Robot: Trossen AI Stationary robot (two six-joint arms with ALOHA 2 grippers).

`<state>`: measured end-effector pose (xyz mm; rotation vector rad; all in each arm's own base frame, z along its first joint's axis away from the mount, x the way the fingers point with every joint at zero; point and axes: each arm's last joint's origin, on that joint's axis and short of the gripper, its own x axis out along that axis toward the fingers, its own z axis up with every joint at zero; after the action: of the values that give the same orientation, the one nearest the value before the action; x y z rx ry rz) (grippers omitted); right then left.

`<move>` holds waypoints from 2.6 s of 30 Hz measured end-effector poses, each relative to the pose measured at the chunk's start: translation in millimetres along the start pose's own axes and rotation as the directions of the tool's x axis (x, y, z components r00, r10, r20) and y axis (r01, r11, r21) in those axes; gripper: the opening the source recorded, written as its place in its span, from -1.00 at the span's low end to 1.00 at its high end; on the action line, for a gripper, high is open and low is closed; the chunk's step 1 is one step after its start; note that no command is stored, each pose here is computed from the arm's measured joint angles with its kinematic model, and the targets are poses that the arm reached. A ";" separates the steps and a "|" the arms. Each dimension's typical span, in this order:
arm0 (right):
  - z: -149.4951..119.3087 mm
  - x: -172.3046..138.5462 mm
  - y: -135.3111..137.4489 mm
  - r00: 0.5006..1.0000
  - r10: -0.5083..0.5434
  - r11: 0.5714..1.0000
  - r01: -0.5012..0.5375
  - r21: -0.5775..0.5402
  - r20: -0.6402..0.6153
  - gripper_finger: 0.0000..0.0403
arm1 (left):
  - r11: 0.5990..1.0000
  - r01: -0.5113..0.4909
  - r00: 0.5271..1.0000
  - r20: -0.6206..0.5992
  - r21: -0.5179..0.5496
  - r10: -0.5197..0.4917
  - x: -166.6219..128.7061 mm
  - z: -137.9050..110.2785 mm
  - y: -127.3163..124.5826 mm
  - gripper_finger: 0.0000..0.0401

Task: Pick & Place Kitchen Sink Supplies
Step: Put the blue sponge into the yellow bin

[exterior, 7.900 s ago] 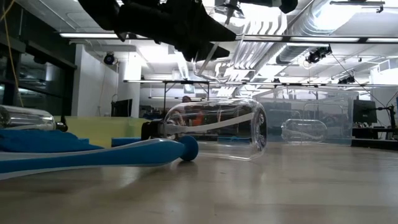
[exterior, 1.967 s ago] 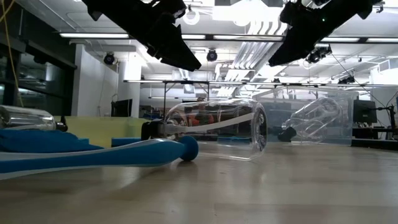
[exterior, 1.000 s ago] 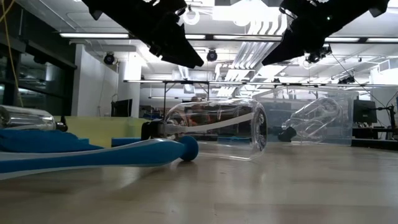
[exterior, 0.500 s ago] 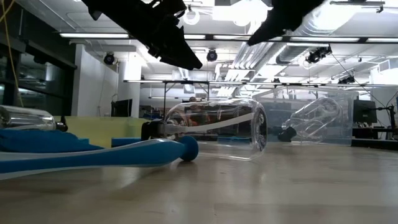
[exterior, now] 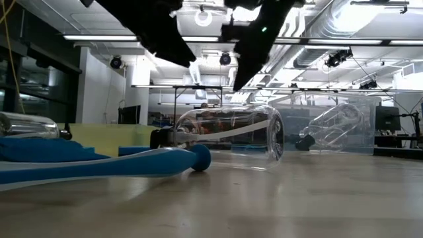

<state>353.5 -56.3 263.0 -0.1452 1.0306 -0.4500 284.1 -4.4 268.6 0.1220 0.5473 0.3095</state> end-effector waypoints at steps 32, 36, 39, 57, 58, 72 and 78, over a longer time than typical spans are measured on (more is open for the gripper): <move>15.8 151.7 -66.8 0.895 -0.058 0.929 0.211 0.304 -0.443 0.04 | 0.990 0.095 0.995 0.027 -0.107 -0.092 -31.4 -15.6 9.2 0.99; 15.8 152.0 -71.8 0.896 -0.036 0.923 0.199 0.330 -0.442 0.04 | 0.989 0.100 0.995 0.022 -0.113 -0.098 -31.4 -16.2 9.1 0.99; 10.5 153.7 -79.4 0.887 0.046 0.906 0.157 0.392 -0.460 0.04 | 0.989 0.099 0.995 0.018 -0.112 -0.098 -31.4 -16.5 9.1 0.99; -17.4 164.9 -91.3 0.824 0.199 0.896 0.067 0.439 -0.530 0.01 | 0.988 0.099 0.995 0.006 -0.116 -0.099 -31.4 -17.7 9.0 0.99; -17.2 164.7 -90.4 0.824 0.201 0.896 0.064 0.439 -0.530 -0.01 | 0.988 0.099 0.995 0.006 -0.116 -0.099 -31.4 -17.7 9.0 0.99; -14.0 159.3 -70.4 0.806 0.219 0.932 -0.005 0.363 -0.550 -0.63 | 0.988 0.099 0.995 0.006 -0.116 -0.099 -31.4 -17.7 9.0 0.99; -12.1 157.4 -62.4 0.805 0.220 0.946 -0.038 0.321 -0.552 -0.96 | 0.988 0.101 0.995 0.006 -0.119 -0.101 -31.4 -17.7 9.0 0.99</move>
<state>393.1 -178.5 151.9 0.3601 1.5525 -0.5315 247.0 -5.4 270.8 -0.0215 0.5317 0.2429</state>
